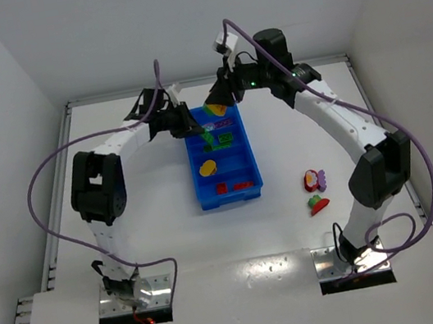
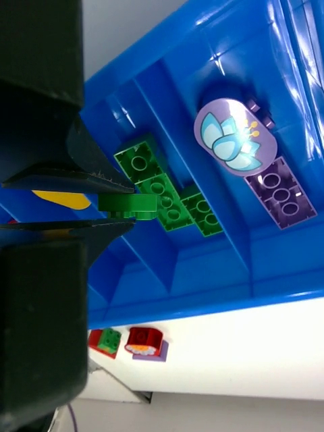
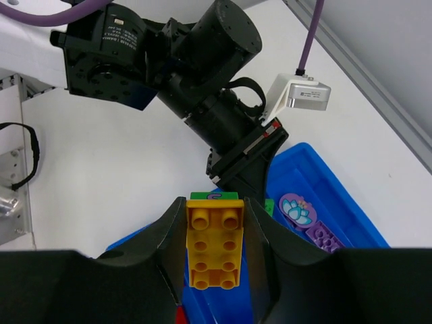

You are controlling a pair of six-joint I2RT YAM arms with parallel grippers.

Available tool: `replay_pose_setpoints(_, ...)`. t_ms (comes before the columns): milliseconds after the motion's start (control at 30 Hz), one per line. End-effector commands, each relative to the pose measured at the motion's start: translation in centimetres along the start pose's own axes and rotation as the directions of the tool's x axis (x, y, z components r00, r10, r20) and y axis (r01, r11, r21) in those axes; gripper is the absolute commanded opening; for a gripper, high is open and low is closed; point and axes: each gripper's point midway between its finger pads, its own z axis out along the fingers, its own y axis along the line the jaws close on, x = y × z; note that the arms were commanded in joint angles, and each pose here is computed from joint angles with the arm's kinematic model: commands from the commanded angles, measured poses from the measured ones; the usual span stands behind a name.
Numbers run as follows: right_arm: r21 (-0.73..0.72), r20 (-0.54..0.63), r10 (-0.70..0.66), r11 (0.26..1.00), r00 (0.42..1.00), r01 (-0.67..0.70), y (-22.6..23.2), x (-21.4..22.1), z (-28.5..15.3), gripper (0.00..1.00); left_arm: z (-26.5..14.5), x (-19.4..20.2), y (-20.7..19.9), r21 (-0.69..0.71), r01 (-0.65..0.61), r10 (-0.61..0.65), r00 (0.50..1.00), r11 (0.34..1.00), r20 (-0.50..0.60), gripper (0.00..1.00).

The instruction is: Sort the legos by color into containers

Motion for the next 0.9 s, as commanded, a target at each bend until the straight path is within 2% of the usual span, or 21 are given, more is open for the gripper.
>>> replay_pose_setpoints(0, 0.015, 0.024, -0.037, 0.999, 0.999, 0.037, -0.1, -1.1, -1.0, 0.02, 0.5, -2.1, -1.2, -0.002, -0.067, 0.067, 0.996, 0.998, 0.063, 0.03)
replay_pose_setpoints(200, 0.024, 0.025, -0.035, 0.999, 0.999, 0.034, -0.5, -1.1, -1.3, 0.02, 1.5, -2.3, -0.4, -0.047, -0.07, 0.073, 0.996, 0.996, 0.057, 0.17)
replay_pose_setpoints(300, 0.024, 0.025, -0.035, 0.999, 0.999, 0.034, -0.5, -1.1, -1.3, 0.02, 1.6, -2.6, -0.5, -0.047, -0.07, 0.073, 0.996, 0.996, 0.057, 0.34)
replay_pose_setpoints(333, 0.024, 0.025, -0.035, 0.999, 0.999, 0.034, -0.5, -1.1, -1.3, 0.02, 1.5, -2.7, -0.8, -0.035, -0.082, 0.083, 0.995, 0.996, 0.051, 0.52)
replay_pose_setpoints(467, 0.023, 0.018, -0.028, 0.999, 0.999, 0.028, -0.6, -0.7, -1.0, 0.02, 0.6, -2.7, -2.1, 0.011, -0.132, 0.132, 0.99, 0.991, 0.044, 0.7)
replay_pose_setpoints(567, 0.023, 0.018, -0.028, 0.999, 0.999, 0.028, -0.8, -0.8, -0.8, 0.02, 0.0, -2.0, -2.5, 0.03, -0.158, 0.157, 0.987, 0.987, 0.03, 0.72)
replay_pose_setpoints(600, 0.014, 0.02, -0.028, 1.0, 0.999, 0.028, -0.9, -0.6, -0.6, 0.02, -1.0, -2.0, -3.7, 0.065, -0.181, 0.179, 0.983, 0.981, 0.037, 0.72)
replay_pose_setpoints(667, 0.014, 0.022, -0.031, 0.999, 0.999, 0.03, -1.0, -0.8, -0.4, 0.02, -3.0, -3.2, -4.4, 0.079, -0.216, 0.208, 0.974, 0.973, 0.093, 0.7)
replay_pose_setpoints(733, -0.007, 0.032, -0.04, 0.999, 0.999, 0.041, -0.6, -1.1, 0.1, 0.02, -6.7, -4.0, -5.8, 0.109, -0.256, 0.235, 0.957, 0.961, 0.172, 0.7)
replay_pose_setpoints(833, -0.061, 0.059, -0.025, 0.998, 0.998, 0.029, 0.0, -1.5, 1.1, 0.02, -11.8, -5.8, -4.8, 0.136, -0.215, 0.173, 0.949, 0.967, 0.264, 0.65)
replay_pose_setpoints(867, -0.082, 0.057, -0.002, 0.997, 0.998, 0.006, 0.5, -1.3, 1.7, 0.02, -13.5, -6.6, -3.4, 0.137, -0.197, 0.152, 0.946, 0.971, 0.286, 0.65)
